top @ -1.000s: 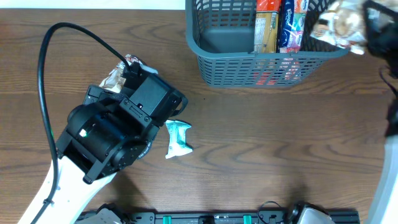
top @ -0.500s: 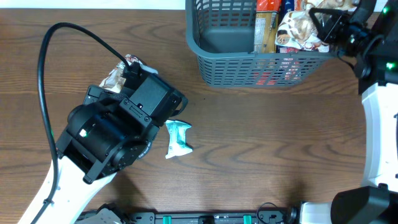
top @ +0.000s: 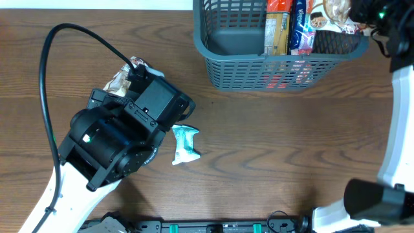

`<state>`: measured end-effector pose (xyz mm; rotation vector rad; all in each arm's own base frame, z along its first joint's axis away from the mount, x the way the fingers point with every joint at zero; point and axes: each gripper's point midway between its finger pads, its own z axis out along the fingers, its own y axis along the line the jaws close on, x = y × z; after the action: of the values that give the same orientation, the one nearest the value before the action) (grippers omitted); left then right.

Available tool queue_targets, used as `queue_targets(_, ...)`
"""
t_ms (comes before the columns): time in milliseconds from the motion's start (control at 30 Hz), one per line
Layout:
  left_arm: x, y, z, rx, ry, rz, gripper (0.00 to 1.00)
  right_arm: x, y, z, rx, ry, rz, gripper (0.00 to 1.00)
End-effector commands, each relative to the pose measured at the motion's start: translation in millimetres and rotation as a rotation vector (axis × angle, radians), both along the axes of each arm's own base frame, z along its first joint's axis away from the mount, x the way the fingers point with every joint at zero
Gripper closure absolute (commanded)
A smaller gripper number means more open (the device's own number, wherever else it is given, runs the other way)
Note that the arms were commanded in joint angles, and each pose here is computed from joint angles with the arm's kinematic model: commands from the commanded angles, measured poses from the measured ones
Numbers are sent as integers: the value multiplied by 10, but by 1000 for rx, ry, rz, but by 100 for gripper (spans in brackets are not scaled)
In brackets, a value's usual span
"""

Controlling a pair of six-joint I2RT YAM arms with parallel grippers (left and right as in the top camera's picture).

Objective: Pack container
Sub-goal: 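Lift the package and carry it into the grey basket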

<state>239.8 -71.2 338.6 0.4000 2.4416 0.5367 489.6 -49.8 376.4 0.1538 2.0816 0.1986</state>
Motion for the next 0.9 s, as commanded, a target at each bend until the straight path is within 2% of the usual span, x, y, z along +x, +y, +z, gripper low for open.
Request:
queue_targets(0, 2, 17, 8, -6, -5, 15, 1, 156, -23, -358, -71, 93, 4, 95)
queue_targets(467, 3, 18, 9, -6, -5, 16, 2, 299, 73, -940, -131, 247, 19, 91)
queue_targets(600, 3, 19, 9, -6, -5, 16, 2, 303, 103, -973, -188, 263, -16, 76)
queue_targets(633, 3, 18, 9, -6, -5, 16, 1, 301, 112, -975, -198, 266, -21, 69)
queue_targets(667, 2, 18, 9, -6, -5, 15, 1, 297, 128, -982, -205, 270, -23, 59)
queue_targets(700, 3, 19, 9, -6, -5, 16, 1, 292, 136, -987, -207, 273, -22, 54)
queue_targets(867, 3, 17, 9, -6, -5, 15, 1, 263, 155, -1029, -205, 293, -17, 46)
